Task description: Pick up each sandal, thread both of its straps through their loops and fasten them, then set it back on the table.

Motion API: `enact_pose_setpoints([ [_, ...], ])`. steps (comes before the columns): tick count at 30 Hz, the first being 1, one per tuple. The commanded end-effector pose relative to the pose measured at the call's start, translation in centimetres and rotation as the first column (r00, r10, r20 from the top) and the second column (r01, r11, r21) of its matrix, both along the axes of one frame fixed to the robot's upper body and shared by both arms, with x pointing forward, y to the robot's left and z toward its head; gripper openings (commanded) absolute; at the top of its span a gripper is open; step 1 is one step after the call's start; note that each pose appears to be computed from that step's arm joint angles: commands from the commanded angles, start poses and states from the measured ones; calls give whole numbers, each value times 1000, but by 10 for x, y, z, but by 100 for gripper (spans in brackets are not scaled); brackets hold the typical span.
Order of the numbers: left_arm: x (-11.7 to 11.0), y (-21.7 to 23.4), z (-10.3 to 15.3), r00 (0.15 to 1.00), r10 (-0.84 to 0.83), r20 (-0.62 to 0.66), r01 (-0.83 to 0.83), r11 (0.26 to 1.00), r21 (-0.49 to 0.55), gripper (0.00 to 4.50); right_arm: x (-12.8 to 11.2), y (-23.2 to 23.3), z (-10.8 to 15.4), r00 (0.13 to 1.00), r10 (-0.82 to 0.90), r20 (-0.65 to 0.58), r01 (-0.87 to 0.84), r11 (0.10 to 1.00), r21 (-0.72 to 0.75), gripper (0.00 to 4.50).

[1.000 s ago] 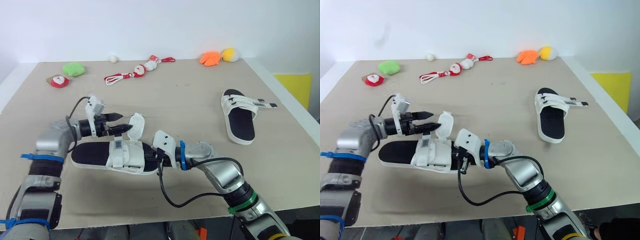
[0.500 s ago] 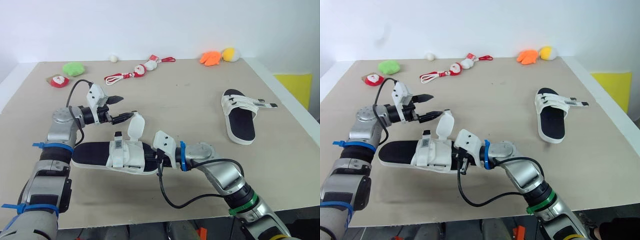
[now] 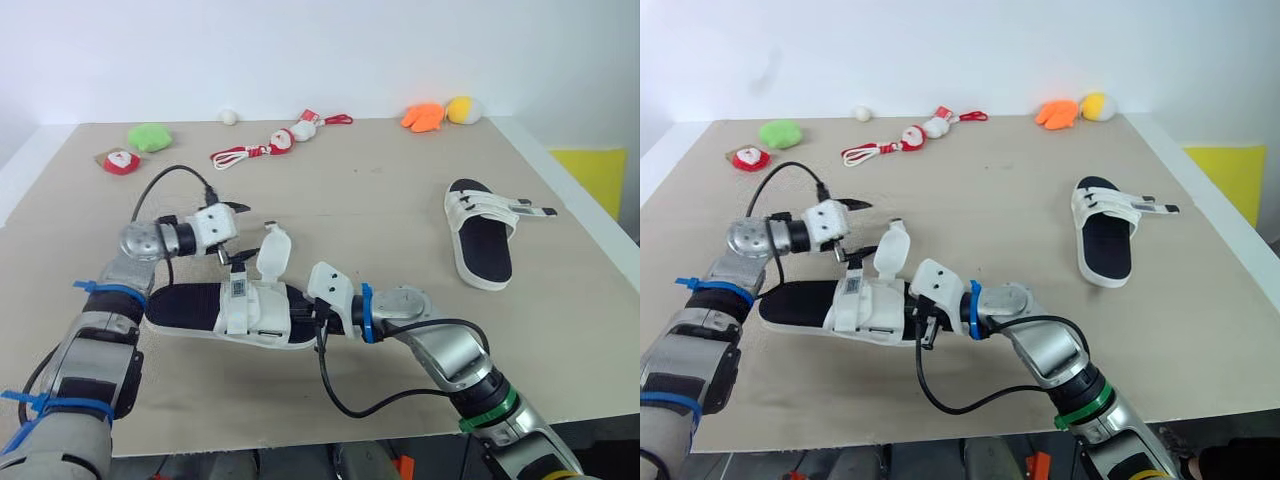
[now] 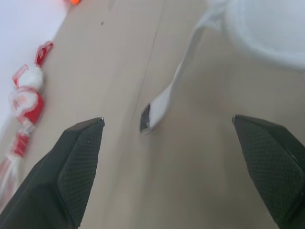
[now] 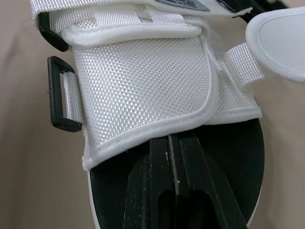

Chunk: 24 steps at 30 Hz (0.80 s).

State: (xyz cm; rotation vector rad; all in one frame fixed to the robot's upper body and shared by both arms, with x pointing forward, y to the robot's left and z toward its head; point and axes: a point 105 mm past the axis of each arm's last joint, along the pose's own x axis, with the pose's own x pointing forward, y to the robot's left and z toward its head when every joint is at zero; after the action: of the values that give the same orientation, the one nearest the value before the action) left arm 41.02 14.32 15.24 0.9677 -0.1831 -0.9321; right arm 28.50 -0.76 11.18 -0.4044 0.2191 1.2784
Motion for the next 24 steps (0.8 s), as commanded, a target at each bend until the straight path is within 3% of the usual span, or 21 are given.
enact_pose_setpoints([
  [1, 8, -7, 12, 989, 3, 147, -16, 996, 88, 446, 3, -8, -14, 999, -46, -28, 44, 998, -53, 0],
  [3, 13, -8, 13, 981, 17, 194, -41, 992, 121, 446, 3, -8, -14, 999, -48, -26, 46, 998, -53, 0],
  [11, 16, -11, 16, 955, 0, 295, -55, 983, 177, 58, 2, -8, -14, 998, -51, -25, 49, 997, -52, 0],
  [12, 15, -12, 18, 950, -10, 311, -50, 982, 183, 30, 2, -8, -14, 998, -51, -25, 49, 997, -51, 0],
  [14, 15, -14, 21, 938, -28, 344, -42, 980, 194, 12, 2, -7, -13, 998, -50, -24, 49, 998, -50, 0],
  [17, 2, -25, 55, 826, -130, 548, 33, 982, 184, 12, 3, -7, -13, 999, -44, -18, 43, 998, -48, 0],
  [22, -23, -28, 87, 626, -249, 739, 124, 968, 220, 12, 1, -7, -14, 999, -37, -21, 36, 998, -49, 0],
  [24, -29, -27, 88, 597, -272, 755, 152, 962, 226, 12, 1, -7, -14, 999, -35, -21, 34, 998, -49, 0],
])
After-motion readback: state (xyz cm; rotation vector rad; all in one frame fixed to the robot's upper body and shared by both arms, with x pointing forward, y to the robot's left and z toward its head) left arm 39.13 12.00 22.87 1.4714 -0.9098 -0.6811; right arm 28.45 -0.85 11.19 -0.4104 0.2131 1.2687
